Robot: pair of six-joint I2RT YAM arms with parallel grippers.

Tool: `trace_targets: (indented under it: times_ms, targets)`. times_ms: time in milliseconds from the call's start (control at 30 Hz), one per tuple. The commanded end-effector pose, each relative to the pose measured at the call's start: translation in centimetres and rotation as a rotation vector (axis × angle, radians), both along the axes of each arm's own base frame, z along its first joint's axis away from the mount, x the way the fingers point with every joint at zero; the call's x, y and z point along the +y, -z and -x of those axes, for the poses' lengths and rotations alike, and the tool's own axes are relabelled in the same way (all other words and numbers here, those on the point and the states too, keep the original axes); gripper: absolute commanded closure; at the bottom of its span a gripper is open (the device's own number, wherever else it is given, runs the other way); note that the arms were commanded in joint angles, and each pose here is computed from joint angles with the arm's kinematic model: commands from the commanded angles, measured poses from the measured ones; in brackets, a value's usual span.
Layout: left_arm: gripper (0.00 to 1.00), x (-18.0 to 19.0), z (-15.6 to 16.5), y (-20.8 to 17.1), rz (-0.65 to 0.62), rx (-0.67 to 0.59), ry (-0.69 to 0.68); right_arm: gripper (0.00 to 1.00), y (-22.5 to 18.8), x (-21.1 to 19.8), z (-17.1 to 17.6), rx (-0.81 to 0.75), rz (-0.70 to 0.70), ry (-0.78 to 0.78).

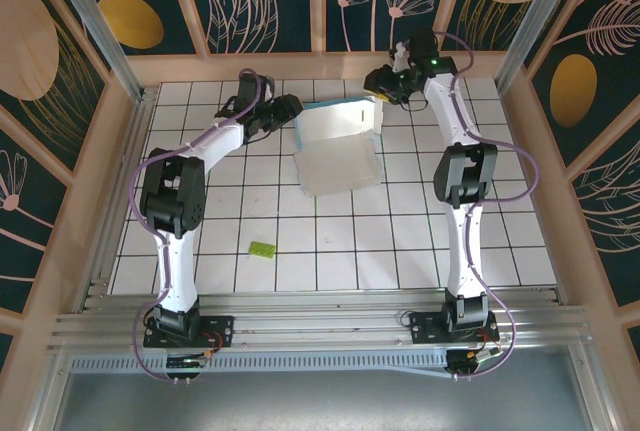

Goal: Fold the paper box

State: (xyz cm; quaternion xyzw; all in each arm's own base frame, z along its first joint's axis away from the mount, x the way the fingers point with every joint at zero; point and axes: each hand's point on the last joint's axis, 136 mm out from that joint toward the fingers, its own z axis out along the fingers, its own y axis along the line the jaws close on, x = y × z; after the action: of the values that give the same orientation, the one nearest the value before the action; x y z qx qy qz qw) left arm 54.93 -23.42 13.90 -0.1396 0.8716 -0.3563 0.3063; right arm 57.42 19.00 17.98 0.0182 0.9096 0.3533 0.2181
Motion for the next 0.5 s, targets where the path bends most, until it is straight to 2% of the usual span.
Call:
trace_targets:
  times_ms: [0, 467]
  targets:
    - [0.5, -0.4, -0.3, 0.4, 0.018, 0.013, 0.023, 0.53, 2.1, 1.0, 0.0, 0.04, -0.014, -0.011]
    - [0.57, -1.2, 0.5, 1.3, 0.04, 0.028, 0.077, 0.56, 5.4, 1.8, 0.6, 0.081, 0.008, -0.022]
